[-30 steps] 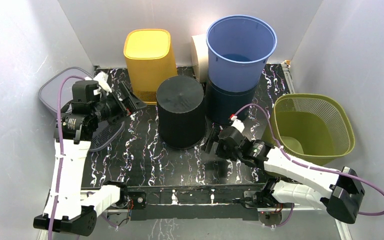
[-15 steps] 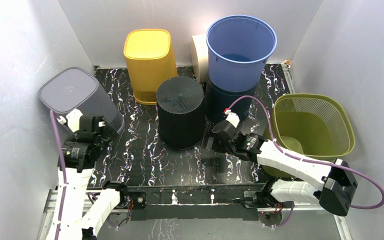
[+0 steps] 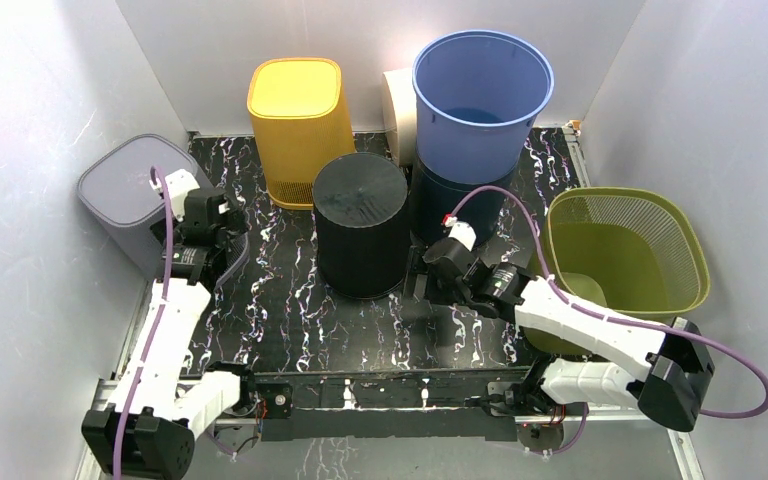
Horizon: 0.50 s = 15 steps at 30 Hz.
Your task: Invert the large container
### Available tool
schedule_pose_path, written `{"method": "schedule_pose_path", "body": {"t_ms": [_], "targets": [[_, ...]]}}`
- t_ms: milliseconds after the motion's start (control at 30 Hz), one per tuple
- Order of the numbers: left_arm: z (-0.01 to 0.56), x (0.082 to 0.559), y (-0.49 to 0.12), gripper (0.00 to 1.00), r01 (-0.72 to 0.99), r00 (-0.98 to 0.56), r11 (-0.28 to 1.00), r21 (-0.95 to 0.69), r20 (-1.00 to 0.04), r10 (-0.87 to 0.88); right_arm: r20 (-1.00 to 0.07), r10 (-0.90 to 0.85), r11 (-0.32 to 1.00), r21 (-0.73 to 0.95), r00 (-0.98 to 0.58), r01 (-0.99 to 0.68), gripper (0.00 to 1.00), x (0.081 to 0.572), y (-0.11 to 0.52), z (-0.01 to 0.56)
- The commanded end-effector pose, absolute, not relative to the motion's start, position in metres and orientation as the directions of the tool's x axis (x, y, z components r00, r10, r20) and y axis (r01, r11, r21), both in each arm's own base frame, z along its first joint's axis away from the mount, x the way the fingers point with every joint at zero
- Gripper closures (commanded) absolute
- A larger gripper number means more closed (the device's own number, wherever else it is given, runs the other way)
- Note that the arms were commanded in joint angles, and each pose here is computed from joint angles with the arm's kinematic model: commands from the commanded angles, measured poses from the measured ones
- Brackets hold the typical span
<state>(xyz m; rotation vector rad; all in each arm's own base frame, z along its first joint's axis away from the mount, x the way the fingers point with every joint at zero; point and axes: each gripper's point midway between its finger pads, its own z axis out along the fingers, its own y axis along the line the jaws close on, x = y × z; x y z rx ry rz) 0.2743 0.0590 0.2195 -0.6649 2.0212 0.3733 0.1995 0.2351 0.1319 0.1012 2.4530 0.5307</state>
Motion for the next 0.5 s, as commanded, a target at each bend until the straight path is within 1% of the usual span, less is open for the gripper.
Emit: {"method": "schedule_pose_path", "body": {"t_ms": [0, 100, 267, 367, 467], "targets": [[0.271, 0.270, 0.092, 0.02, -0.707, -0.265, 0.706, 0.019, -0.934, -0.240, -0.617, 0.225, 0.903, 0.423, -0.754, -0.077, 0.02, 0.207, 0.231, 0.164], [0.292, 0.241, 0.116, 0.02, -0.818, -0.210, 0.572, 0.052, -0.954, -0.213, -0.617, 0.234, 0.895, 0.439, -0.751, -0.082, 0.02, 0.206, 0.230, 0.164], [0.309, 0.202, 0.143, 0.02, -0.927, -0.163, 0.360, 0.104, -0.977, -0.138, -0.589, 0.203, 0.889, 0.445, -0.782, -0.104, 0.02, 0.203, 0.240, 0.154], [0.314, 0.191, 0.146, 0.02, -0.944, -0.143, 0.317, 0.093, -0.980, -0.138, -0.590, 0.160, 0.898, 0.420, -0.792, -0.131, 0.02, 0.206, 0.247, 0.150], [0.331, 0.176, 0.154, 0.02, -0.966, -0.127, 0.236, 0.103, -0.988, -0.087, -0.593, 0.129, 0.907, 0.395, -0.795, -0.147, 0.02, 0.211, 0.251, 0.150]]}}
